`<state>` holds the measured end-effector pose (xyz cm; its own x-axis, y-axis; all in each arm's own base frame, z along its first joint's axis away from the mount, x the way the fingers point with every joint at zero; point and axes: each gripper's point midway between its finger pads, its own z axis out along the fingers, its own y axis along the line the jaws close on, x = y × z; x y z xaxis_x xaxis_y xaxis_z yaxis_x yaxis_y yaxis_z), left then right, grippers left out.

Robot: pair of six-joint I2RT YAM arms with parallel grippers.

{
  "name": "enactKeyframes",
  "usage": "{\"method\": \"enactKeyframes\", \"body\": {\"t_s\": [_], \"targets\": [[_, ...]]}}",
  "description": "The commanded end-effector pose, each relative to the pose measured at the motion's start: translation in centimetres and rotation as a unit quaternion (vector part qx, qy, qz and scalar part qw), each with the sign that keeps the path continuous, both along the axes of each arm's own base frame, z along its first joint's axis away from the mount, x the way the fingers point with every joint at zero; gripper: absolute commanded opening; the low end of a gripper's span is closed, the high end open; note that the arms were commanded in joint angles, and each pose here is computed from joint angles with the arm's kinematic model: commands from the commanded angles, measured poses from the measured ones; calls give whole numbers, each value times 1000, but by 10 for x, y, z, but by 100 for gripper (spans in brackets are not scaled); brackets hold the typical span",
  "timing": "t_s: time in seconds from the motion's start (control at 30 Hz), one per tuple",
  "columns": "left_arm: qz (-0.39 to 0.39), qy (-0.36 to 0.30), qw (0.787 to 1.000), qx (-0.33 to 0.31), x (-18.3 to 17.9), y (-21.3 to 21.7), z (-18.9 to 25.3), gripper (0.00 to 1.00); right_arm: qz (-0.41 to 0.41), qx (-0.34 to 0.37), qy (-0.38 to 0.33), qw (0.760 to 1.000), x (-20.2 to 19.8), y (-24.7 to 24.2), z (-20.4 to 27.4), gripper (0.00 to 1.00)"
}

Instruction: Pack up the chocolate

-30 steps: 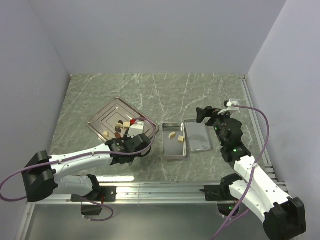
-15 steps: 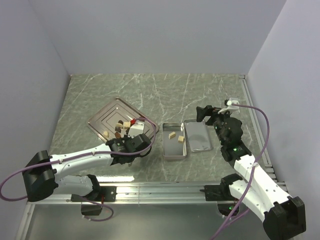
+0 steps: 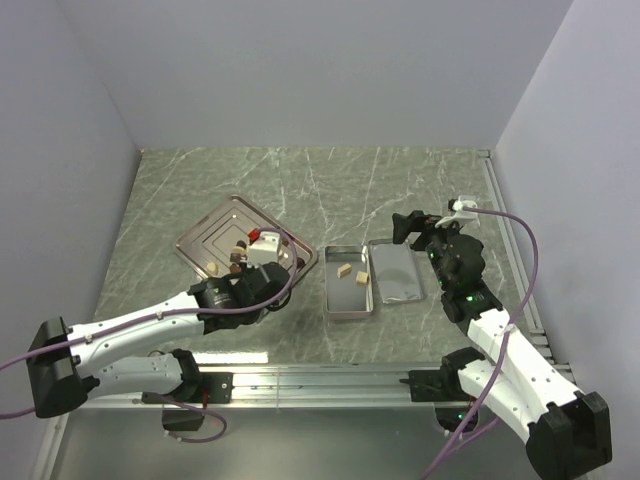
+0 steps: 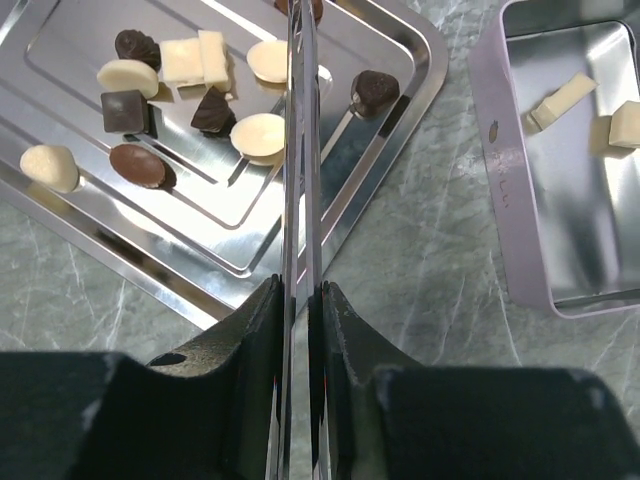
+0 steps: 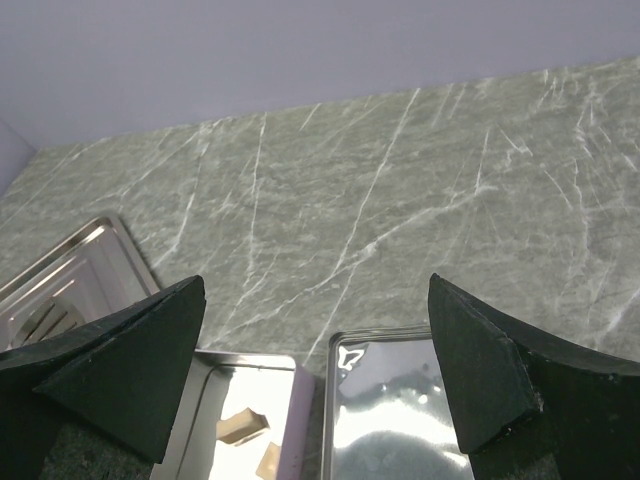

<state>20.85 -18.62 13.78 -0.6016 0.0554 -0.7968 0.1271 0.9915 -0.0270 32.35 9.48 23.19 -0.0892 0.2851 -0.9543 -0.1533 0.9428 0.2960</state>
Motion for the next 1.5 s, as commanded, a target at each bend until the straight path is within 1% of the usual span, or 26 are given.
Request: {"method": "enactKeyframes", "body": {"t_s": [0.0,0.13,0.17,0.2,0.37,0.43,0.83,1.23,1.33,1.37,1.43,1.47], "targets": [[-15,-24,999,-23,6,-12,19,24,1,6,-31,1000,5,1,30,98],[-47,-12,999,-24,4,-27,11,29,1,5,-29,1000,5,1,29,98],[-47,-9,999,-21,4,-28,10,31,0,4,-29,1000,5,1,29,98],[-48,-7,999,-16,4,-28,8,35,0,5,-29,1000,6,1,29,98],[-52,5,999,0,5,-33,-2,43,1,3,-28,1000,6,1,28,98],[-44,6,999,6,6,-31,-4,43,1,3,-27,1000,6,1,28,98],[-74,10,997,0,-3,-44,-6,47,1,2,-26,1000,7,2,28,98],[-47,24,998,44,-1,-34,-19,46,3,1,-25,1000,7,3,27,98],[-47,24,997,50,0,-35,-21,39,3,2,-24,1000,7,3,27,98],[-46,24,997,52,0,-34,-22,34,3,2,-24,1000,7,3,27,98],[-47,22,997,51,1,-34,-21,29,3,2,-24,1000,7,3,27,98],[-50,19,997,48,1,-35,-19,28,2,2,-25,1000,7,2,27,98]]}}
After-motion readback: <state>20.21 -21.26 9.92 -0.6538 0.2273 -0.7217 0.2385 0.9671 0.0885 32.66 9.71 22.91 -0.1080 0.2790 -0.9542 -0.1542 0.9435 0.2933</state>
